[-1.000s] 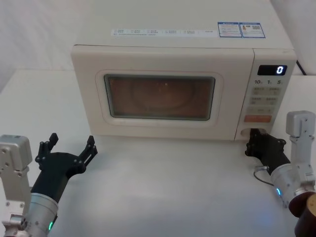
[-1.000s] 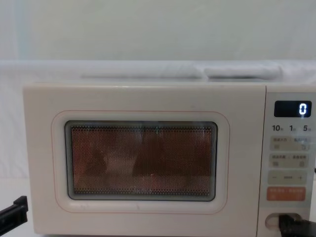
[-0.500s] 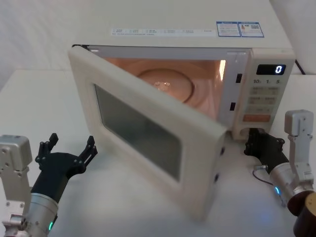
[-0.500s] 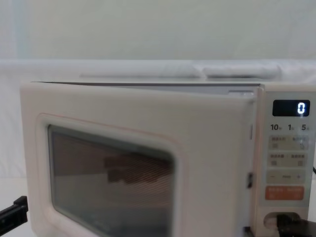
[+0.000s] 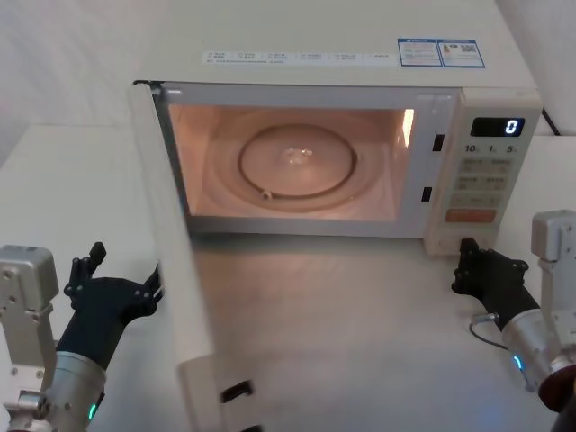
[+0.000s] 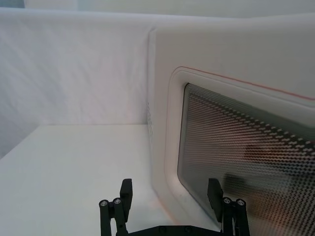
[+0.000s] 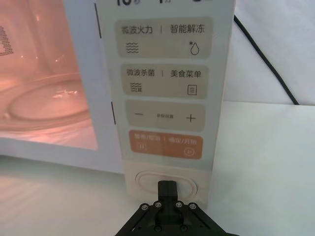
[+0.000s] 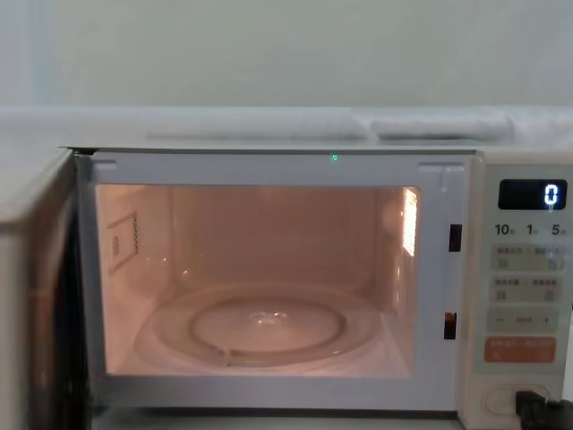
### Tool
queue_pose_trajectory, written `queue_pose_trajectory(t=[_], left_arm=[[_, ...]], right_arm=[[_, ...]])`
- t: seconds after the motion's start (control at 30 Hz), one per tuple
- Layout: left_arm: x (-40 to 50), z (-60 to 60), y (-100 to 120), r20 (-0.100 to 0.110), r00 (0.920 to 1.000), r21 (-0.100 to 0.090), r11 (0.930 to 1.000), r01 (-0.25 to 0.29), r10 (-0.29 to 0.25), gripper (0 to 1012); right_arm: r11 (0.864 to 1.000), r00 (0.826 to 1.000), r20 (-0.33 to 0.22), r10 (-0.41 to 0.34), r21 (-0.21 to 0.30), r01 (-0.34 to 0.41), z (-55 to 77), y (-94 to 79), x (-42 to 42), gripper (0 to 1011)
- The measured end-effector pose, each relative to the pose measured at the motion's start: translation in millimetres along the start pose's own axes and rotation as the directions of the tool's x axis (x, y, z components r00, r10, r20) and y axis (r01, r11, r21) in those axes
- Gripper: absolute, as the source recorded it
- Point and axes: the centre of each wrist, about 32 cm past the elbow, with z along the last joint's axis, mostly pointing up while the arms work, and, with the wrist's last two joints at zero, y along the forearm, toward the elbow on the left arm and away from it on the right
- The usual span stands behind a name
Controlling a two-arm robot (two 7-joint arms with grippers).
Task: Press the button to open the microwave door with one hand; close the microwave door with the other hand.
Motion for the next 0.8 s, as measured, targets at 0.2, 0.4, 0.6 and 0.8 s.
queue_pose_trajectory(t=[0.2,0.4,0.6,0.8], left_arm=[[0.0,0.0,0,0.000,1.0000,0.000,1.0000,0.000,0.000,1001],[0.0,0.0,0,0.000,1.0000,0.000,1.0000,0.000,0.000,1001],[0.0,0.0,0,0.000,1.0000,0.000,1.0000,0.000,0.000,1001],[0.0,0.0,0,0.000,1.0000,0.000,1.0000,0.000,0.000,1001]], right_arm=[[1.000,1.000,0.011,0.015,-0.006,-0.015,1.5,-14.0,1.7,0],[0.999,0.999,0.018,0.039,-0.010,-0.038,2.3,-27.7,3.0,0],[0.996,0.996,0.022,0.089,0.002,-0.089,2.1,-43.0,6.7,0],[0.994,0.994,0.021,0.108,0.013,-0.108,3.3,-52.9,13.0,37]])
